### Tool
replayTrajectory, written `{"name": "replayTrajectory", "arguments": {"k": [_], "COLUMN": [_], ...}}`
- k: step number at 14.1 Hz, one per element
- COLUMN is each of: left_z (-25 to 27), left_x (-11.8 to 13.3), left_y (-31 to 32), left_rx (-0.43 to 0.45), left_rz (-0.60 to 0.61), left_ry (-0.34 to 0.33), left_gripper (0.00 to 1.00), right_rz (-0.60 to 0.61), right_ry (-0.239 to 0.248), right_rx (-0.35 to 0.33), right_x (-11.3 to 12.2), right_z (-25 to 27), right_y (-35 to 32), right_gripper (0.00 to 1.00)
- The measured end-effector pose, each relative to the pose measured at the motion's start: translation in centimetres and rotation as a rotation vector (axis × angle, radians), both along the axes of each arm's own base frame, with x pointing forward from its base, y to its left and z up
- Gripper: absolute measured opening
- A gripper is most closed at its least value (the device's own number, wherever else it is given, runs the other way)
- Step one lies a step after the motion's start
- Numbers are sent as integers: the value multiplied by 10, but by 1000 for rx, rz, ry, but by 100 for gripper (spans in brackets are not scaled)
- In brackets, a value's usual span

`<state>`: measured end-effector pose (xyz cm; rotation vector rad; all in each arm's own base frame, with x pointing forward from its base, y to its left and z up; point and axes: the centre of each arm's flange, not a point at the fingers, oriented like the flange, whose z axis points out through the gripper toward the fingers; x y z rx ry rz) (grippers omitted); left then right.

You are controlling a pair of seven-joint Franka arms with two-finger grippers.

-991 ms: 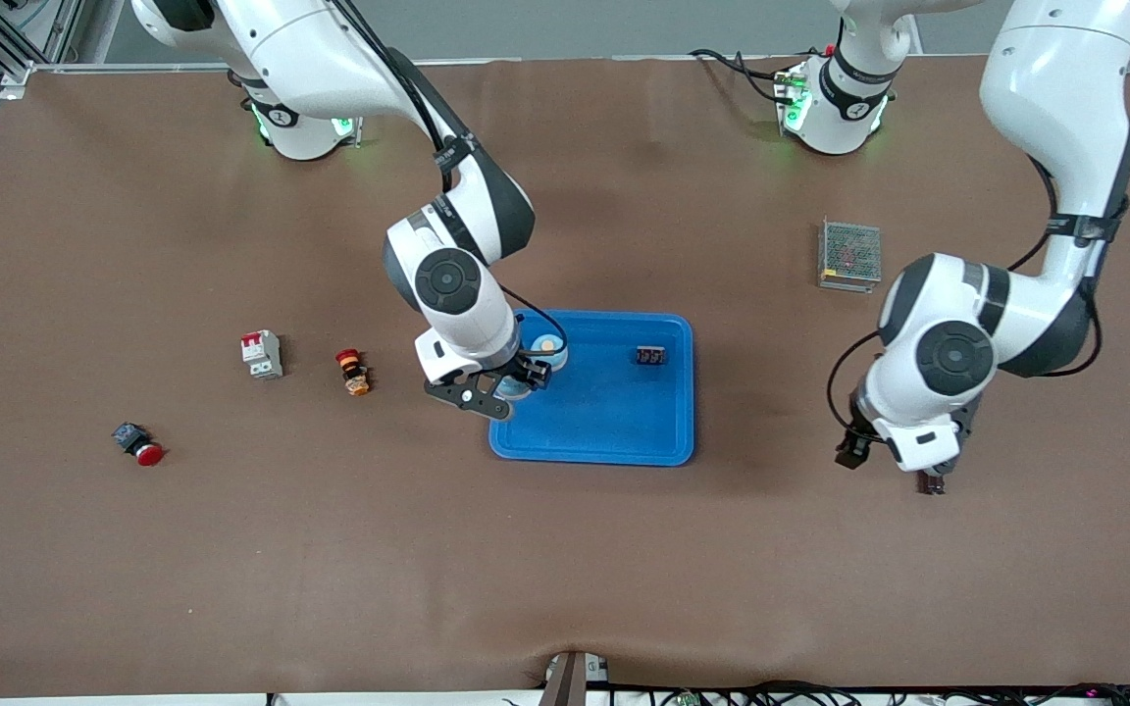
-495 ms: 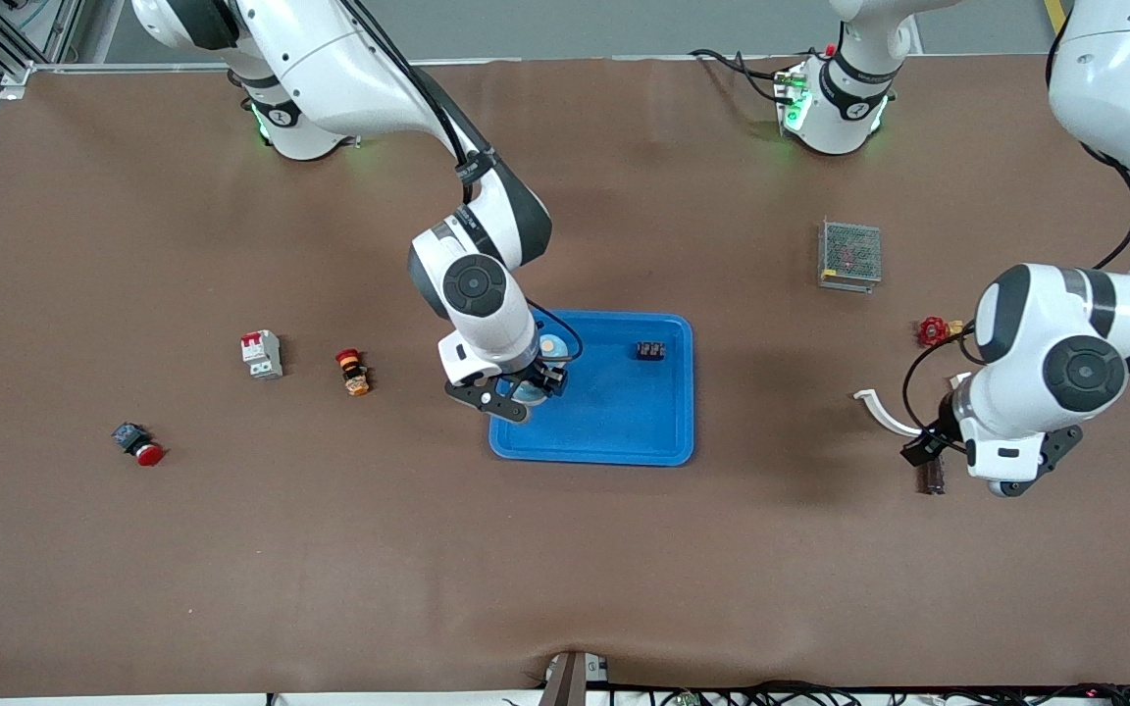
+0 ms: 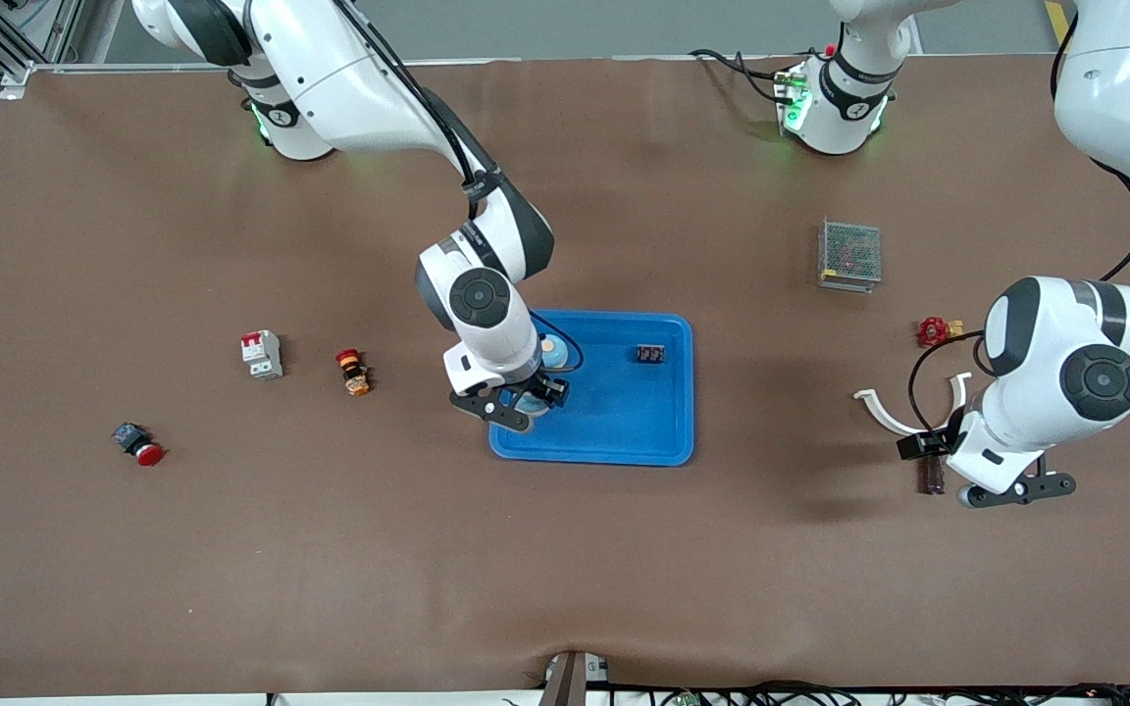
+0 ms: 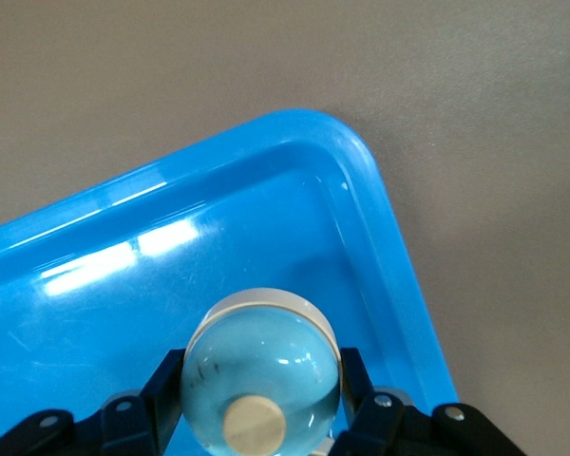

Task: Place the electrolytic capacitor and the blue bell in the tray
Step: 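Lower the bell into the tray and open the right gripper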

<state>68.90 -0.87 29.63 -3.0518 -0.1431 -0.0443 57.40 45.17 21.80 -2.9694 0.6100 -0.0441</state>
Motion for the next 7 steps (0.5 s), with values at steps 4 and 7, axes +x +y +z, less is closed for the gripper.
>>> {"name": "replayTrajectory", "arguments": {"k": [4,7], "left_z": [-34,-57], "left_x": [8,10], "left_y": [22,51], "left_rx": [7,-6], "left_rz": [-29,-61], "left_ry": [-52,-66], "left_gripper": [100,100], "right_rz": [-1,1], "right_ry": [-6,-12], "right_rx": [-3,-4], "right_x": [2,2], "right_z": [-14,-22], "right_y": [0,0], "right_gripper": [70,70]}}
